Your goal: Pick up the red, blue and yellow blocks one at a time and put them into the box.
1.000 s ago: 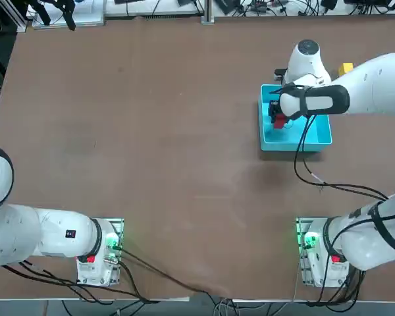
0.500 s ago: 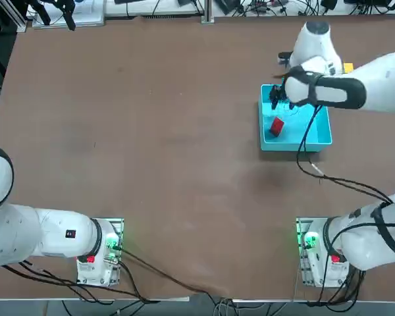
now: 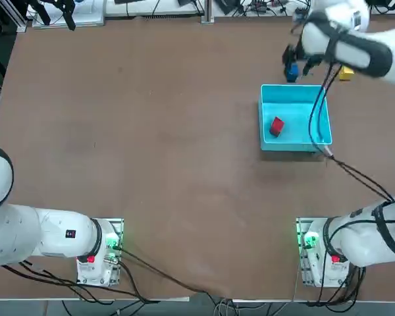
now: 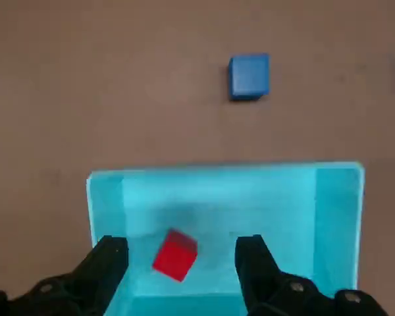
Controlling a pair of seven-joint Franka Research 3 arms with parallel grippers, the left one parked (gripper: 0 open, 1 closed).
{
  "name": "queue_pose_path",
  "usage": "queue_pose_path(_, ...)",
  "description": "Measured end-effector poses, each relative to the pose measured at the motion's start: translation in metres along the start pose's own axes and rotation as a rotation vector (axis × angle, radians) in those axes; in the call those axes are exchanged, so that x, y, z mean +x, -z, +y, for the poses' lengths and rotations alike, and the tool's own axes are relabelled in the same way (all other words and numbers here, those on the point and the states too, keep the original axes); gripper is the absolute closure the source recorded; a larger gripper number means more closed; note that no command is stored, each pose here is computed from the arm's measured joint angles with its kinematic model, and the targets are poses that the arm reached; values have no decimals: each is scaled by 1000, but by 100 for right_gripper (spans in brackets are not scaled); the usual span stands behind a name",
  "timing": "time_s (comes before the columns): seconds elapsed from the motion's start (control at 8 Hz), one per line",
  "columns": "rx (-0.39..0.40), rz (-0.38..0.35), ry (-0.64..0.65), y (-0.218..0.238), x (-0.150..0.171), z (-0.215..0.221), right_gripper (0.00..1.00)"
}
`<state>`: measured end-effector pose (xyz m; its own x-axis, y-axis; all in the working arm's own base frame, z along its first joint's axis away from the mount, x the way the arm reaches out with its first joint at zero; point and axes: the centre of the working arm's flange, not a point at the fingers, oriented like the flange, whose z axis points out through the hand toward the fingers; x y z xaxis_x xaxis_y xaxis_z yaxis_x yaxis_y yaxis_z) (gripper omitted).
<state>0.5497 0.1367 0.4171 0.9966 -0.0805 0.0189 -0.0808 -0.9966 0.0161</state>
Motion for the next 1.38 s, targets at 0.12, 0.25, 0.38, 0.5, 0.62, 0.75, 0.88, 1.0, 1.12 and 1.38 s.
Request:
queue_pose_path(0.12,-9,4,2,-11,30,5,0)
queue_pose_path(0.25,-17,5,17,-26,58,9,0)
queue_pose_path(0.38,-25,3,31,-44,83,16,0)
queue_pose_path(0.5,-31,1,41,-58,102,20,0)
queue_pose_path(0.62,-35,-3,43,-69,112,20,0)
queue_pose_path(0.75,-39,-12,46,-78,115,18,0)
queue_pose_path(0.88,-43,-25,49,-87,116,21,0)
queue_pose_path(1.0,-48,-42,50,-99,119,32,0)
queue_pose_path(1.12,-52,-60,44,-113,122,46,0)
queue_pose_path(1.38,-54,-60,41,-140,127,59,0)
